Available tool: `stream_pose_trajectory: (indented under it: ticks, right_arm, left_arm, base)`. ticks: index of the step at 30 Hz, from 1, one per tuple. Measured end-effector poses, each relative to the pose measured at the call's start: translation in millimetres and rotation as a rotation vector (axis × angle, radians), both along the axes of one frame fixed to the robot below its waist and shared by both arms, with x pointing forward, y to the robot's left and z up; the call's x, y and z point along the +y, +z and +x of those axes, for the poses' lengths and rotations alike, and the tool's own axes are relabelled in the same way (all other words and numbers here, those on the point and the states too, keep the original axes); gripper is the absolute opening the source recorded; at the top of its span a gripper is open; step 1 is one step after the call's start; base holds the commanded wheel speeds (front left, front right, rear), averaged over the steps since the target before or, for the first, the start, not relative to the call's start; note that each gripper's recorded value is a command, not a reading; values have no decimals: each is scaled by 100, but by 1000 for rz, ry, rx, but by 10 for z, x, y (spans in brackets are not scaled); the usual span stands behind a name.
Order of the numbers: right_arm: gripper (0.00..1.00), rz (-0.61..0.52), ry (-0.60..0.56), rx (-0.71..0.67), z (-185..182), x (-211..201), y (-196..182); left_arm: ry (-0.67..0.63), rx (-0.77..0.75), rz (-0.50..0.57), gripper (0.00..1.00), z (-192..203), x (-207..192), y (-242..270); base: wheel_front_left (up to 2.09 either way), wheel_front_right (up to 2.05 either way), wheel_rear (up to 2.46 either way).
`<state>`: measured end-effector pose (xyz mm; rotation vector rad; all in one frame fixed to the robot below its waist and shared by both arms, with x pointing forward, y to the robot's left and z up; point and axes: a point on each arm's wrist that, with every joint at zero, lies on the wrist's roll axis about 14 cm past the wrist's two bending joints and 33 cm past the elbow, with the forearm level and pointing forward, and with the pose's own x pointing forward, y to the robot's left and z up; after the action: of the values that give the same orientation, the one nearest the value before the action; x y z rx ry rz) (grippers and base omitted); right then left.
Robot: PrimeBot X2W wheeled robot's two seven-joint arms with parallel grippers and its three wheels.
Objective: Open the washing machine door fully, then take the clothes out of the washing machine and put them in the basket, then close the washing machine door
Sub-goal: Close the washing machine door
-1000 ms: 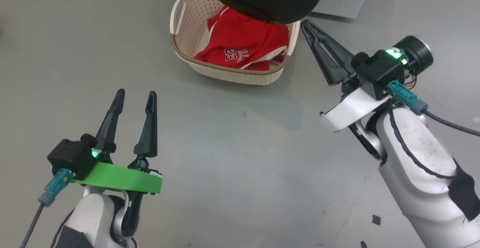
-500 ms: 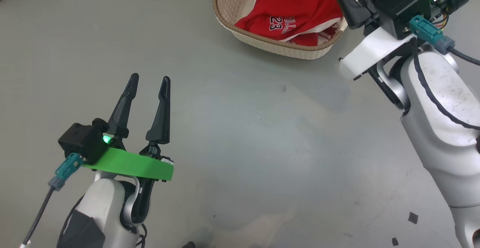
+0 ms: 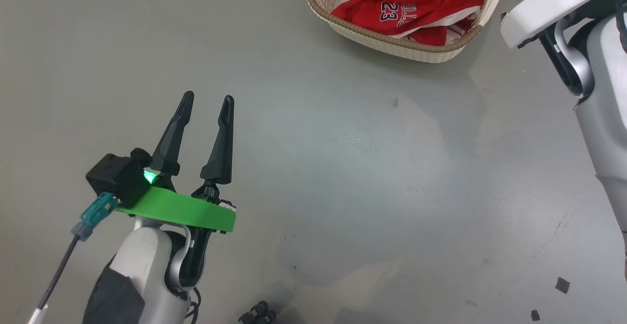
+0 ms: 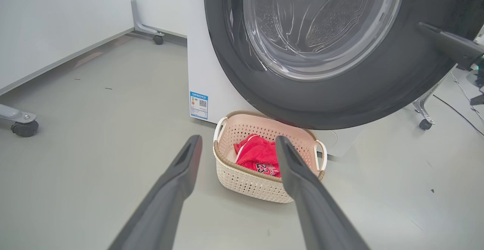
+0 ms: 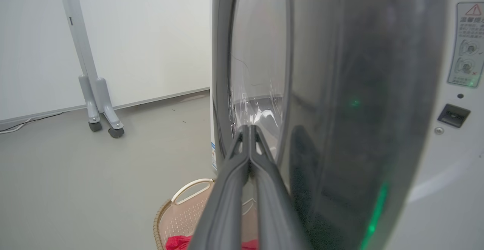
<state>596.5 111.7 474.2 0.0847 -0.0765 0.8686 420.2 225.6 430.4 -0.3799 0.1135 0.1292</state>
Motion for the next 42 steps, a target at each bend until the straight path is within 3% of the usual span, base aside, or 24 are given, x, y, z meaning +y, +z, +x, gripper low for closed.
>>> stream_pose_trajectory:
  ticks: [9, 22, 42]
  right_arm:
    - [0, 13, -34, 15, 170, -36, -18]
    - [0, 33, -185, 7, 817, -284, -14]
    - [0, -37, -345, -9, 1542, -536, -52]
  left_arm:
    - [12, 17, -3, 100, -28, 29, -47]
    - [18, 33, -19, 100, 125, 42, -167]
    - [53, 81, -29, 100, 166, 141, -362]
  base:
    - [0, 0, 0]
    - [0, 0, 0]
    - [0, 0, 0]
